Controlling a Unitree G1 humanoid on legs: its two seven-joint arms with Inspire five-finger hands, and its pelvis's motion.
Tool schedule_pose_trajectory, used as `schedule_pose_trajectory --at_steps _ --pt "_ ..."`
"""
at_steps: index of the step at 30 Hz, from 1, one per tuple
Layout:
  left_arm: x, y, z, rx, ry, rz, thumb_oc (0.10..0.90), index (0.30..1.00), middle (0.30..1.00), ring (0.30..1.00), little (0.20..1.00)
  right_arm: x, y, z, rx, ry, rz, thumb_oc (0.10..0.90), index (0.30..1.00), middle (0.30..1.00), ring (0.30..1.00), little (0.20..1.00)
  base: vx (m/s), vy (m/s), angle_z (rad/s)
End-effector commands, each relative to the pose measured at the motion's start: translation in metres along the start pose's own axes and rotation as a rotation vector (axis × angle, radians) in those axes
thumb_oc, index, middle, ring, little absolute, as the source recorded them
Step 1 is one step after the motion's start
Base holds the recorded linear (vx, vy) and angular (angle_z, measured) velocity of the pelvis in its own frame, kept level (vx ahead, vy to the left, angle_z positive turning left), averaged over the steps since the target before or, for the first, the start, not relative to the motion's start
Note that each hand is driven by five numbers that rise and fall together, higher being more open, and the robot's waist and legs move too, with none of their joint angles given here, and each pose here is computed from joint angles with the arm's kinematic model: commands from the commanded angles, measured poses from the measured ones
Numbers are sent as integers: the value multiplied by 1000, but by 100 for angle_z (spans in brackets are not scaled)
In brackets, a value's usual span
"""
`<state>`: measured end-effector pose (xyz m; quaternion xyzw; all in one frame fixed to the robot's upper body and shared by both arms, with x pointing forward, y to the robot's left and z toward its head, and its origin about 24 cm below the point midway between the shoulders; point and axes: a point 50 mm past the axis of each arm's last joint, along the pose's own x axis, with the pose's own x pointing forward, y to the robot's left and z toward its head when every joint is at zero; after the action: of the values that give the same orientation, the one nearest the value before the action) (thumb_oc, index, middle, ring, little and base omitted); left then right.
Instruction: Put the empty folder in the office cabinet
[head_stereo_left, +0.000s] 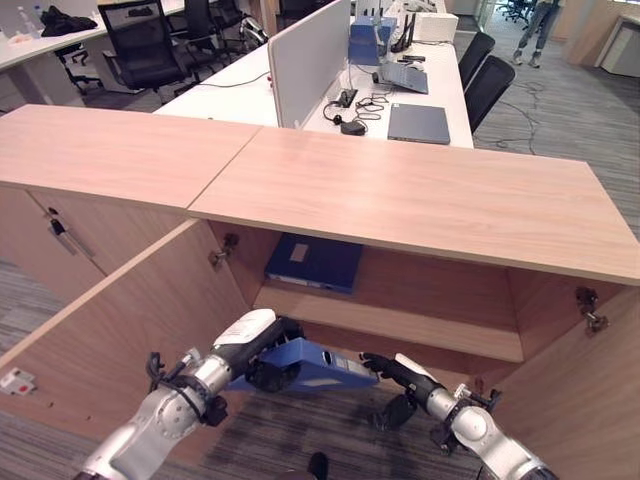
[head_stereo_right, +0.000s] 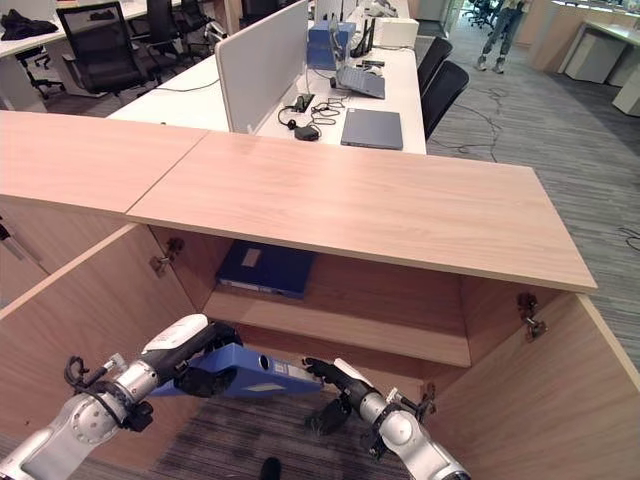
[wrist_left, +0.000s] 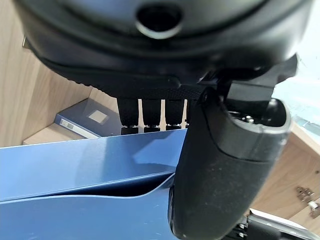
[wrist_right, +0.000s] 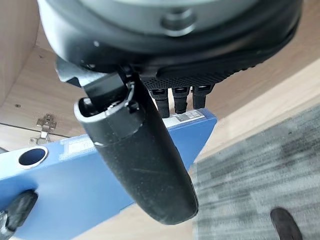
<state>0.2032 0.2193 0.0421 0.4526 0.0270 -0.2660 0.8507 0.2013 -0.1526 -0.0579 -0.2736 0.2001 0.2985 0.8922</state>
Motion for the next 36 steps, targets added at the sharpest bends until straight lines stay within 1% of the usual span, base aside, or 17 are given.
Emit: schedule_pose_trajectory --at_steps 1,5,8,10,12,14,18,21,23,24,25,26,27,28,30,33,36 --pt "18 56 74 -69 -431 173 400 300 300 300 300 13 -36 63 -142 -267 -103 800 900 900 900 900 0 0 0" --pt "18 57 82 -120 -478 131 400 300 300 300 300 13 -38 68 -166 -284 -113 800 900 900 900 900 0 0 0" --pt "20 56 92 -210 -536 77 400 300 300 300 300 15 -35 75 -210 -305 -94 800 900 900 900 900 0 0 0" --pt "20 56 92 -210 -537 76 400 300 300 300 300 15 -35 75 -210 -306 -95 800 900 900 900 900 0 0 0" --pt "23 51 95 -328 -555 -14 400 300 300 300 300 15 -34 87 -258 -355 -69 800 900 900 900 900 0 0 0" --pt "24 51 94 -336 -551 -30 400 300 300 300 300 14 -36 90 -270 -367 -70 800 900 900 900 900 0 0 0" --pt "24 49 90 -355 -532 -76 400 300 300 300 300 9 -50 110 -320 -443 -102 800 900 900 900 900 0 0 0" --pt "25 48 90 -379 -529 -93 400 300 300 300 300 9 -56 119 -308 -474 -110 800 900 900 900 900 0 0 0" --pt "26 49 92 -390 -541 -97 400 300 300 300 300 11 -53 121 -278 -482 -85 800 900 900 900 900 0 0 0" --pt "26 49 92 -390 -541 -97 400 300 300 300 300 11 -53 121 -278 -482 -85 535 502 502 502 502 0 0 0" --pt "27 50 96 -398 -562 -97 400 300 300 300 300 12 -48 120 -240 -484 -55 400 300 300 300 300 0 0 0" --pt "28 50 99 -413 -578 -100 400 300 300 300 300 14 -42 119 -194 -483 -18 400 300 300 300 300 0 0 0" --pt "28 50 99 -413 -579 -100 400 300 300 300 300 14 -43 119 -193 -484 -18 400 300 300 300 300 0 0 0" --pt "31 51 104 -456 -614 -99 400 300 300 300 300 16 -30 113 -62 -476 43 400 300 300 300 300 0 0 0" --pt "34 49 107 -509 -634 -116 400 300 300 300 300 21 -16 101 66 -433 92 400 300 300 300 300 0 0 0" --pt "36 47 110 -580 -648 -133 400 300 300 300 300 29 10 84 350 -365 173 400 300 300 300 300 0 0 0" --pt "39 43 110 -611 -645 -172 400 300 300 300 300 32 33 78 586 -328 273 400 300 300 300 300 0 0 0"
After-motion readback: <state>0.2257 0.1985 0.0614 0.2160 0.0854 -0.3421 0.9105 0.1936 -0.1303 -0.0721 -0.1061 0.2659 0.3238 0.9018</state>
